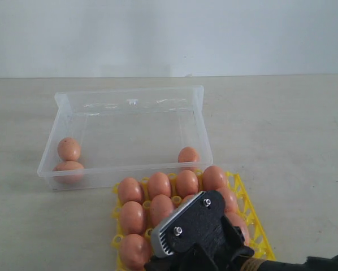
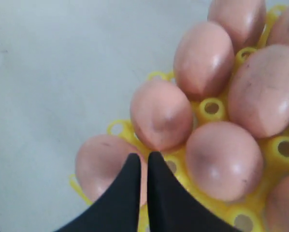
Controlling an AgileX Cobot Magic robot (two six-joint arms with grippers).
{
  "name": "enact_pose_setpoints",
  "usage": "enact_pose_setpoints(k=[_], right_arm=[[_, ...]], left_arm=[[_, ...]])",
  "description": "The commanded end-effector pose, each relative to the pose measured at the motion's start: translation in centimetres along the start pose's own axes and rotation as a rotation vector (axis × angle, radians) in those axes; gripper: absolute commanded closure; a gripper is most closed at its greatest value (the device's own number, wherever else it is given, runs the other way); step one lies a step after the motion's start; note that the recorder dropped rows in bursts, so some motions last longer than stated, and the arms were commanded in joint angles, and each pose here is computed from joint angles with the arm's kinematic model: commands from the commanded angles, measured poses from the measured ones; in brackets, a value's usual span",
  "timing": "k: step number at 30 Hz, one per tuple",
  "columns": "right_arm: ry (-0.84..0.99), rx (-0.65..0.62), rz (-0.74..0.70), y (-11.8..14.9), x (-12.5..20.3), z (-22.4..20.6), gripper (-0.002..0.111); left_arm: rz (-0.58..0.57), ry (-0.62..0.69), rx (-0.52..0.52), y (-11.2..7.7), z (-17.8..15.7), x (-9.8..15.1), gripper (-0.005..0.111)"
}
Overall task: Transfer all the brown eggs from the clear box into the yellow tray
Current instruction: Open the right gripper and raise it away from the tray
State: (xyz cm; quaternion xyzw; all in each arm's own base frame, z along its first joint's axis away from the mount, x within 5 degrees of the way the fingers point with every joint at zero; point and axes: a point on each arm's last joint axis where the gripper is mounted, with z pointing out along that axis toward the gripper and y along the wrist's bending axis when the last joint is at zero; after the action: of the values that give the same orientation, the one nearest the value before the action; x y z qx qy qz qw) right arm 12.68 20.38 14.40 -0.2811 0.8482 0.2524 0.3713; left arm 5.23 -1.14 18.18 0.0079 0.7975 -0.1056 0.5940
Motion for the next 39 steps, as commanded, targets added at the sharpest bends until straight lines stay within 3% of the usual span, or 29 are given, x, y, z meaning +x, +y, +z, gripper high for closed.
enact_pose_setpoints(k=[1,13,25,30,37,38,39], right_arm=[[-0.131,-0.030,-0.123,0.7,-2.6,-1.8,0.109],[-0.313,-0.059,-0.403,4.8,-13.4,-3.4,0.109],[-0.771,0.240,-0.684,6.2,-22.2,-4.0,0.109],[-0.746,0.388,-0.689,6.3,-25.6,-4.1,0.109],[-0.492,0.498,-0.647,6.3,-29.4,-1.8,0.109],[-0.467,0.468,-0.514,5.9,-29.9,-1.1,0.109],[-0.476,0.474,-0.498,5.6,-30.4,-0.8,0.109]], left_arm=[[0.008,0.001,0.000,0.0,0.1,0.1,0.103],[0.008,0.001,0.000,0.0,0.1,0.1,0.103],[0.008,0.001,0.000,0.0,0.1,0.1,0.103],[0.008,0.001,0.000,0.0,0.1,0.1,0.103],[0.008,0.001,0.000,0.0,0.1,0.1,0.103],[0.008,0.001,0.000,0.0,0.1,0.1,0.103],[0.008,0.001,0.000,0.0,0.1,0.1,0.103]])
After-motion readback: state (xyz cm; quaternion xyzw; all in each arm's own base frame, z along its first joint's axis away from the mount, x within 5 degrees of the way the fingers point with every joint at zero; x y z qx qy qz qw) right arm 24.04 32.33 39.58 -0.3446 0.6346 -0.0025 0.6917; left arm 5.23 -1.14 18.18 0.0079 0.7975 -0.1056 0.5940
